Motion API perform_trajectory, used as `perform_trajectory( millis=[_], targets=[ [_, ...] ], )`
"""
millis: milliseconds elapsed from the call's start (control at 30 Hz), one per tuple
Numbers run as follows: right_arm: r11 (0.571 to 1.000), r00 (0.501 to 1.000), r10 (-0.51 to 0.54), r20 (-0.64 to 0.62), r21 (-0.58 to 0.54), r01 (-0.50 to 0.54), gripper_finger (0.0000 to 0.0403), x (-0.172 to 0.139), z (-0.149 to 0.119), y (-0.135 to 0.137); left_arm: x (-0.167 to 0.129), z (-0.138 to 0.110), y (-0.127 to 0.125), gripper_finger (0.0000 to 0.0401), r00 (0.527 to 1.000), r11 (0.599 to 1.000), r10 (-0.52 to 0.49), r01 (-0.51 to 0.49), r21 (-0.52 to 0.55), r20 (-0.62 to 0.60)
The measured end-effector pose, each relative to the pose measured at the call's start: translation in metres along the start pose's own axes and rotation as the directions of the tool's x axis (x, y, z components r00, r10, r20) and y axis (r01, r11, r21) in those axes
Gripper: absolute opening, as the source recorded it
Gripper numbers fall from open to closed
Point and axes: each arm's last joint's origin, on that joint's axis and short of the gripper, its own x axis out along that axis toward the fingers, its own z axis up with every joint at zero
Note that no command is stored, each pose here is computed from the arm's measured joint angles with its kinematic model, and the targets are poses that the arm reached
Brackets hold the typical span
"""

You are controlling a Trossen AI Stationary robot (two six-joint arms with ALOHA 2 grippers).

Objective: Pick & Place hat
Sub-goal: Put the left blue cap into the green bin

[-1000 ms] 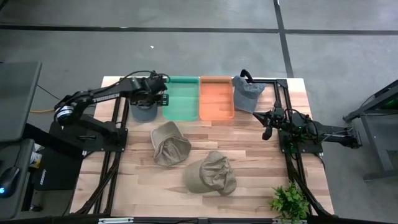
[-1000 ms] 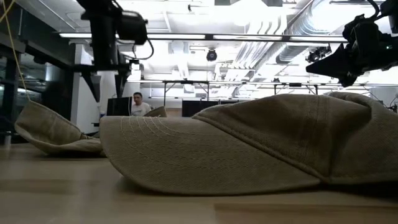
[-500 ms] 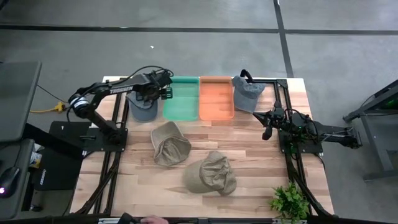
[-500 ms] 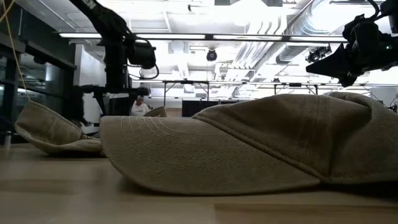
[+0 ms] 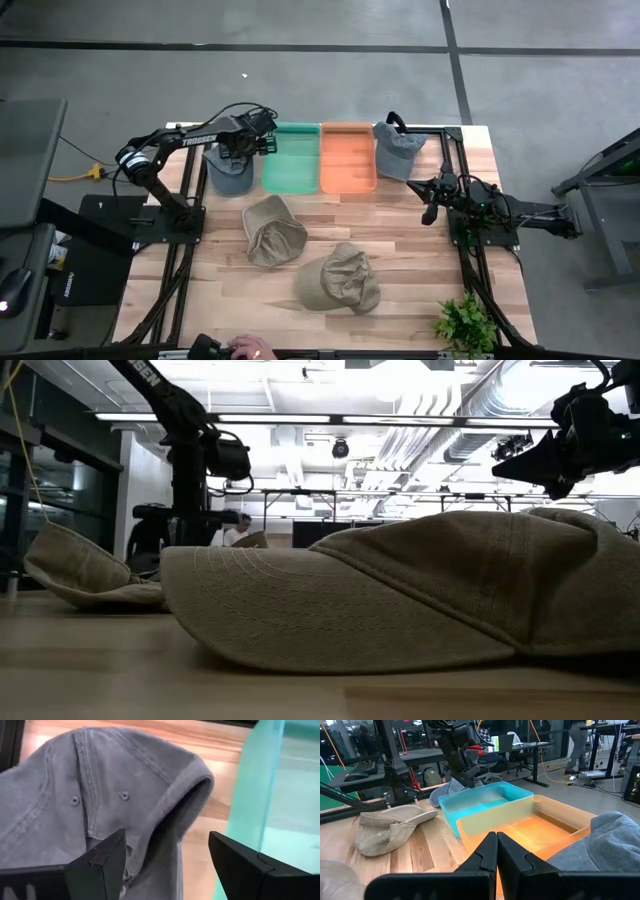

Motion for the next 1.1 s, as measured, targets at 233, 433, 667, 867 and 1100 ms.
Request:
perform_trajectory(
  millis=[233,433,667,867,1100],
  targets=[
    [1.000,1.000,0.000,0.000,0.000,0.000,0.0000,0.000,0.000,0.000,0.016,-0.002,-0.006,0.0241,1.000,0.997,0.026,-0.026,0.076,0.001],
    [1.000,1.000,0.001,0.000,0.000,-0.001,0.0000,0.000,0.000,0.000,0.017,0.003,-0.006,0.0241,1.000,0.994,0.004,-0.006,0.106,0.017],
    [1.000,1.000,0.000,0.000,0.000,0.000,0.0000,0.000,0.000,0.000,0.020,0.012,0.000,0.0241,1.000,0.991,0.015,-0.017,0.130,0.023],
    [1.000,1.000,0.001,0.000,0.000,-0.001,0.0000,0.000,0.000,0.000,0.021,0.013,0.001,0.0241,1.000,0.986,0.003,-0.005,0.167,0.011],
    [1.000,1.000,0.000,0.000,0.000,0.000,0.0000,0.000,0.000,0.000,0.029,0.005,0.006,0.0241,1.000,0.984,0.005,-0.002,0.180,-0.017]
  ],
)
